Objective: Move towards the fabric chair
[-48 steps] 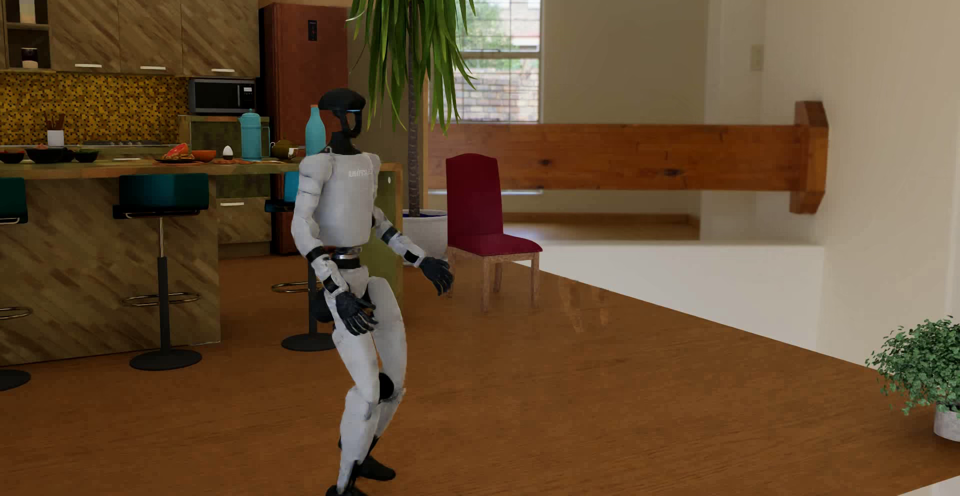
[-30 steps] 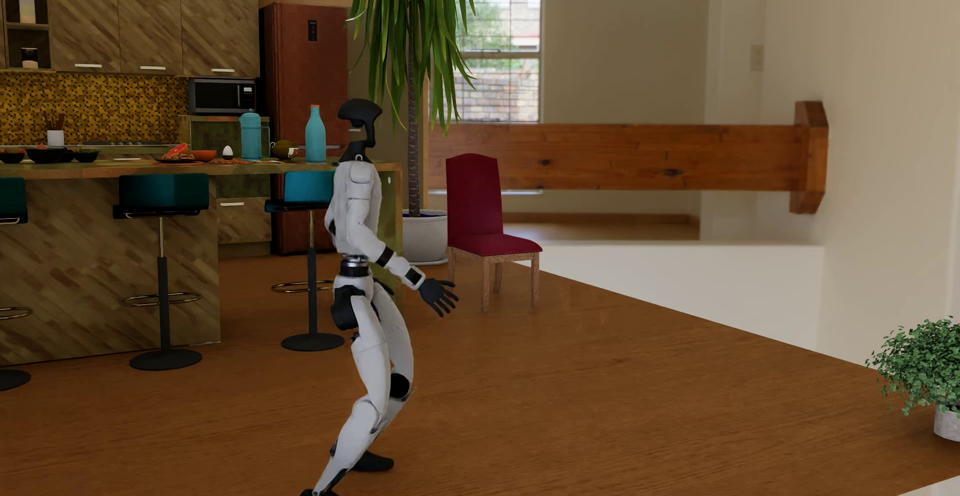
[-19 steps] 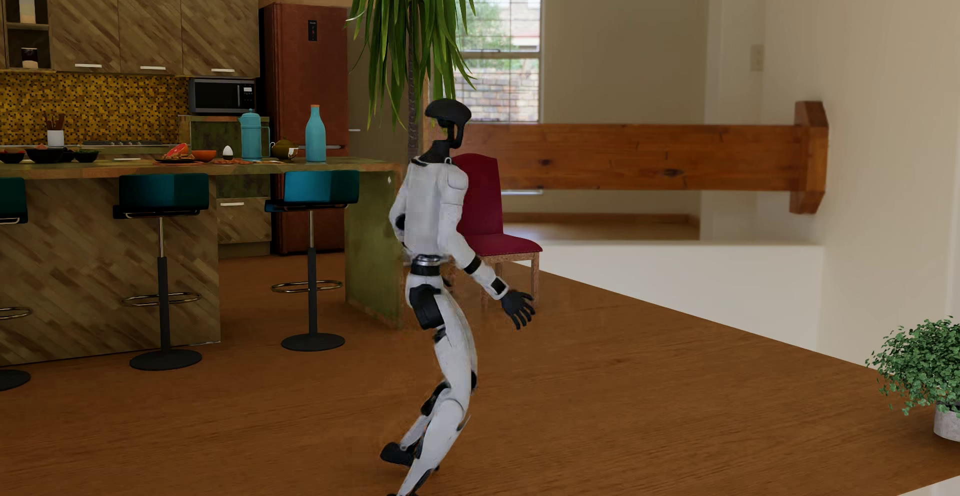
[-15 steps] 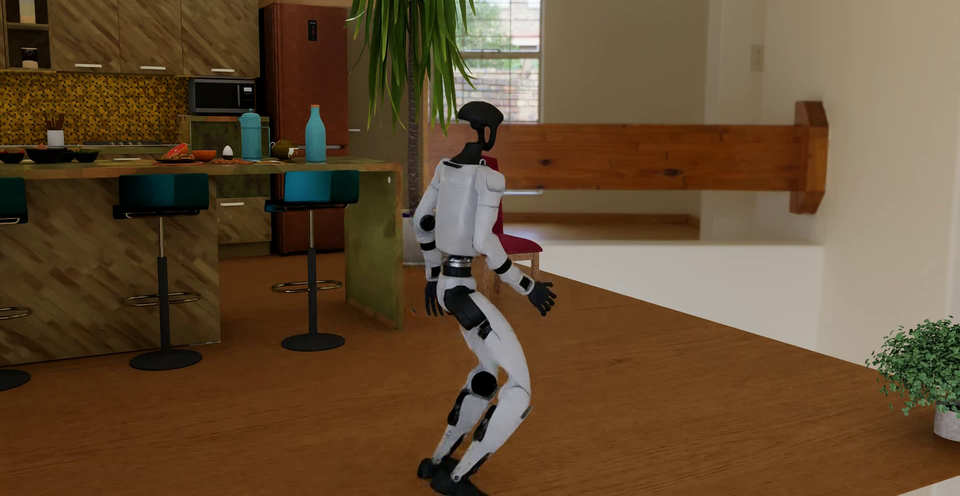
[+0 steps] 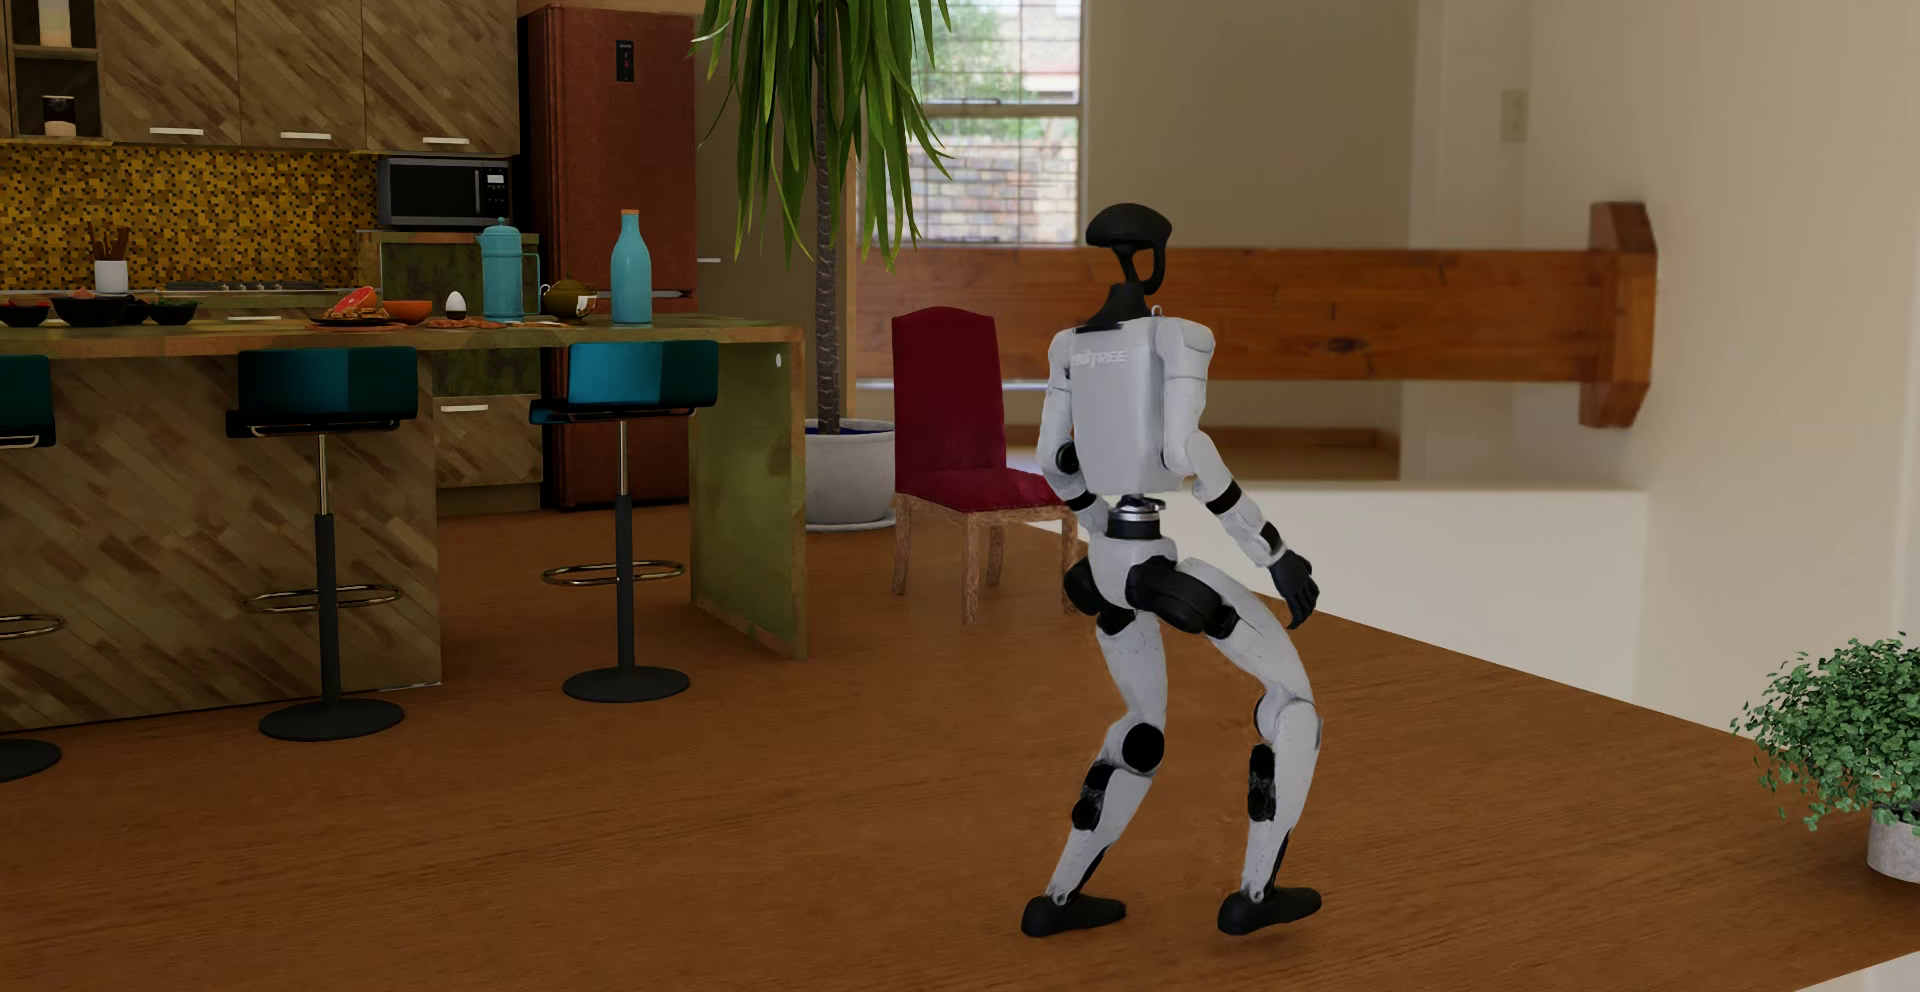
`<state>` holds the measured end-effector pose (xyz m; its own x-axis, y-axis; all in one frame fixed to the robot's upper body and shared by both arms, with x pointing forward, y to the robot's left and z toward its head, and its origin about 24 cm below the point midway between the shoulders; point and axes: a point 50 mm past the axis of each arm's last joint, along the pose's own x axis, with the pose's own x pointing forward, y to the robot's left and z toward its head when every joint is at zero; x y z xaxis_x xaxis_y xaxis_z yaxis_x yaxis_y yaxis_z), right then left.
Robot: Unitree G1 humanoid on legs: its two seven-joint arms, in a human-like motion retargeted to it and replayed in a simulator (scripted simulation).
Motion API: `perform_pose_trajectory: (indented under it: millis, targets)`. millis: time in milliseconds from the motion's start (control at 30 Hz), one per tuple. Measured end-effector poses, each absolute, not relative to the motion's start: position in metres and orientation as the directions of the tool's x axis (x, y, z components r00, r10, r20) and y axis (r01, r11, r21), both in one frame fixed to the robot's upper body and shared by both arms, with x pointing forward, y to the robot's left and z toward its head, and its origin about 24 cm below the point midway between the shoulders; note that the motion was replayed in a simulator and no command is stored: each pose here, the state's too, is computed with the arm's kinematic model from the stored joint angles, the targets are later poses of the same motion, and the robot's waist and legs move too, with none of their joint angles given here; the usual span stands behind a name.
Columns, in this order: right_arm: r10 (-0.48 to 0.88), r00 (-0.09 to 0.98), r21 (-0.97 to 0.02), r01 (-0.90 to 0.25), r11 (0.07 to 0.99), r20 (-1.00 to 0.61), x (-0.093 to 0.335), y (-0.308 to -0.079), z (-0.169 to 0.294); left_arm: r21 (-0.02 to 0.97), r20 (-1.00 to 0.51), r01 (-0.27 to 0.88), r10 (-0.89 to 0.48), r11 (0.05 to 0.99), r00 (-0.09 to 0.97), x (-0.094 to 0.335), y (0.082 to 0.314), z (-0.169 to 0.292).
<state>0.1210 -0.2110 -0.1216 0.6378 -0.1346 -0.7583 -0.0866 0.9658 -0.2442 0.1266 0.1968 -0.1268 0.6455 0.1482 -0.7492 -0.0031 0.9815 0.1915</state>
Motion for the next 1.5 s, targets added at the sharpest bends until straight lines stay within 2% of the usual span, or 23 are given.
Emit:
perform_pose_trajectory:
  millis: [67,167,267,367,433,533,567,633,667,700,767,800,867,933,1000,1100,1167,1200,1267,1333,1367,1433,1500]
  targets:
    - [-0.180,0.693,-0.279,-0.032,0.960,-0.698,0.130,-0.231,-0.114,0.158,-0.664,0.010,0.099,0.987,0.741,0.169,0.190,-0.106]
    - [-0.311,0.818,-0.299,0.180,0.937,-0.483,0.168,-0.245,-0.091,0.110,-0.810,0.047,0.063,0.993,0.583,0.122,0.207,-0.131]
    - [-0.220,0.849,-0.189,0.144,0.971,-0.480,0.199,-0.195,-0.082,0.132,-0.899,-0.047,0.139,0.990,0.416,0.072,0.215,-0.141]
    - [-0.081,0.824,-0.193,-0.034,0.981,-0.561,0.204,-0.167,-0.087,0.244,-0.924,0.099,0.200,0.965,0.326,0.051,0.221,-0.150]
    - [-0.089,0.727,-0.215,-0.082,0.973,-0.681,0.161,-0.182,-0.114,0.258,-0.883,0.019,0.228,0.966,0.411,0.066,0.216,-0.147]
    - [-0.156,0.570,-0.273,-0.126,0.954,-0.806,0.090,-0.222,-0.133,0.181,-0.694,-0.024,0.145,0.983,0.706,0.148,0.197,-0.114]
    - [-0.174,0.567,-0.294,-0.127,0.947,-0.805,0.087,-0.232,-0.131,0.117,-0.656,0.033,0.052,0.993,0.753,0.170,0.178,-0.108]
    - [-0.255,0.704,-0.326,0.035,0.945,-0.663,0.141,-0.245,-0.108,0.039,-0.713,0.043,-0.002,0.998,0.701,0.142,0.192,-0.119]
    - [-0.273,0.767,-0.292,0.116,0.949,-0.581,0.171,-0.237,-0.094,0.052,-0.767,0.049,0.009,0.997,0.641,0.120,0.210,-0.124]
    - [-0.224,0.831,-0.223,0.124,0.967,-0.509,0.199,-0.210,-0.080,0.070,-0.813,-0.003,0.059,0.998,0.579,0.095,0.218,-0.129]
    - [-0.100,0.890,-0.115,0.055,0.992,-0.444,0.226,-0.160,-0.070,0.157,-0.933,0.077,0.122,0.985,0.339,0.034,0.218,-0.151]
    - [-0.035,0.870,-0.140,-0.039,0.989,-0.492,0.209,-0.155,-0.083,0.201,-0.942,0.064,0.175,0.977,0.287,0.027,0.219,-0.155]
    - [-0.045,0.782,-0.183,-0.089,0.979,-0.622,0.164,-0.180,-0.107,0.249,-0.903,-0.038,0.246,0.968,0.353,0.054,0.217,-0.149]
    - [-0.142,0.652,-0.250,-0.075,0.965,-0.745,0.113,-0.221,-0.126,0.193,-0.753,-0.097,0.211,0.976,0.623,0.139,0.200,-0.120]
    - [-0.231,0.649,-0.340,-0.046,0.939,-0.725,0.121,-0.247,-0.120,0.119,-0.733,0.032,0.066,0.992,0.677,0.150,0.183,-0.121]
    - [-0.256,0.782,-0.290,0.101,0.952,-0.569,0.179,-0.217,-0.094,0.058,-0.767,0.021,0.031,0.998,0.640,0.119,0.202,-0.124]
    - [-0.169,0.872,-0.173,0.099,0.980,-0.460,0.221,-0.180,-0.070,0.100,-0.828,0.043,0.059,0.994,0.558,0.096,0.202,-0.133]
    - [-0.121,0.867,-0.150,0.054,0.987,-0.483,0.214,-0.169,-0.079,0.157,-0.882,0.106,0.091,0.982,0.463,0.079,0.208,-0.146]
    - [-0.091,0.798,-0.163,-0.009,0.987,-0.595,0.174,-0.181,-0.104,0.231,-0.882,0.024,0.199,0.973,0.426,0.074,0.221,-0.146]
    - [-0.095,0.677,-0.213,-0.093,0.973,-0.730,0.125,-0.203,-0.122,0.192,-0.814,-0.028,0.175,0.981,0.554,0.111,0.195,-0.132]
    - [-0.121,0.609,-0.235,-0.111,0.966,-0.784,0.106,-0.218,-0.131,0.182,-0.771,0.048,0.112,0.982,0.627,0.140,0.185,-0.123]
    - [-0.214,0.652,-0.329,-0.057,0.943,-0.727,0.126,-0.245,-0.119,0.081,-0.759,0.073,0.014,0.994,0.651,0.153,0.180,-0.122]
    - [-0.241,0.773,-0.306,0.064,0.950,-0.586,0.170,-0.225,-0.097,0.021,-0.808,0.016,0.008,1.000,0.590,0.115,0.199,-0.132]
